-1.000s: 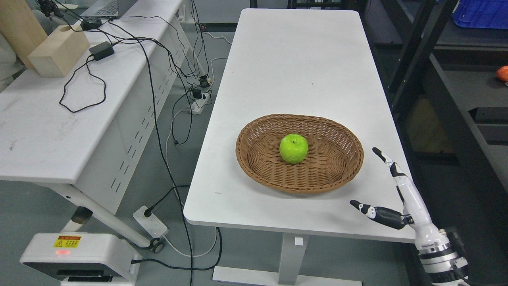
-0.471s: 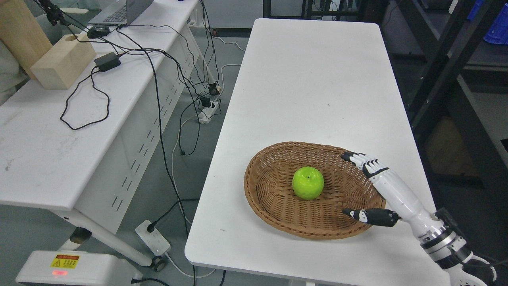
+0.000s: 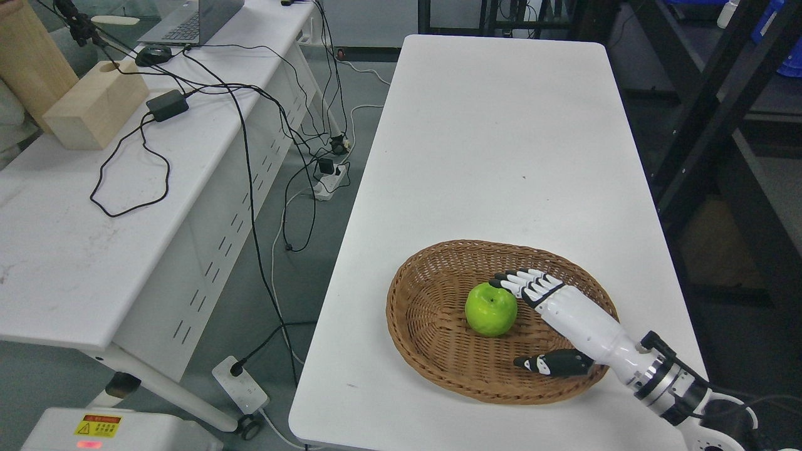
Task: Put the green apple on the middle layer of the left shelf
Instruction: 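Lower the right hand over the green apple in the basket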
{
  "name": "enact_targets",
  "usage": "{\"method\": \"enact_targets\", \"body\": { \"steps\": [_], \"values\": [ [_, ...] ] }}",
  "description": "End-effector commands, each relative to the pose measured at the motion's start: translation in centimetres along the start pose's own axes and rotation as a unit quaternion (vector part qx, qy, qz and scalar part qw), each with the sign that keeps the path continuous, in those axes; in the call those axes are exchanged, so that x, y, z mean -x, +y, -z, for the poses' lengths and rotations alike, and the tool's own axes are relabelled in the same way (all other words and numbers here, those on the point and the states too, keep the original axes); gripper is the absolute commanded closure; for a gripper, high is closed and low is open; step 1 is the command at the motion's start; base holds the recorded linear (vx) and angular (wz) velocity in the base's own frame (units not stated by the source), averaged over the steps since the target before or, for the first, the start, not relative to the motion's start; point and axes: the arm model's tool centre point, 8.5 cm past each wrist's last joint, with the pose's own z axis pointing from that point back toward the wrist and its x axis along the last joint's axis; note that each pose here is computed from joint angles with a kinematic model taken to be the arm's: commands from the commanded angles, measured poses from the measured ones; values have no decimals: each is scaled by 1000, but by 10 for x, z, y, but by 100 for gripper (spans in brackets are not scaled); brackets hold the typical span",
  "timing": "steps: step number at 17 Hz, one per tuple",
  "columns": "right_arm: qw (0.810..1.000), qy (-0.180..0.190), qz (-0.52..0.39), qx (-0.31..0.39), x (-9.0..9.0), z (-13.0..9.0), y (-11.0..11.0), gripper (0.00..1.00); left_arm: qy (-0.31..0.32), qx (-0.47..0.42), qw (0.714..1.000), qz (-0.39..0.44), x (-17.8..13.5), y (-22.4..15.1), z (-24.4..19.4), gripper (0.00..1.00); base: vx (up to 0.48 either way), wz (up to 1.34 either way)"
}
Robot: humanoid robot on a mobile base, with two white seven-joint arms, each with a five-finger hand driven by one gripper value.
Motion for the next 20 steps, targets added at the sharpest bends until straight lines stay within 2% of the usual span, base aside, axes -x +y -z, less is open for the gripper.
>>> {"method": "enact_targets", "body": {
  "steps": [1, 3, 5, 6, 8, 12, 20],
  "values": [
    [997, -42, -32, -59, -17, 19, 16, 0, 1, -8, 1000, 1, 0, 11, -2, 0, 0, 0],
    [997, -48, -40, -50, -17, 29, 8, 0, 1, -8, 1000, 1, 0, 11, -2, 0, 0, 0],
    [996, -54, -38, -55, -22, 42, 14, 0, 1, -9, 1000, 1, 0, 11, -2, 0, 0, 0],
    [997, -38, -39, -60, -16, 45, 15, 0, 1, -8, 1000, 1, 0, 11, -2, 0, 0, 0],
    [996, -16, -40, -72, -4, 46, 18, 0, 0, -8, 1000, 1, 0, 11, -2, 0, 0, 0],
    [995, 3, -46, -94, 12, 49, 21, 0, 1, -9, 1000, 1, 0, 11, -2, 0, 0, 0],
    [994, 21, -49, -95, 22, 52, 17, 0, 0, -8, 1000, 1, 0, 11, -2, 0, 0, 0]
  ]
}}
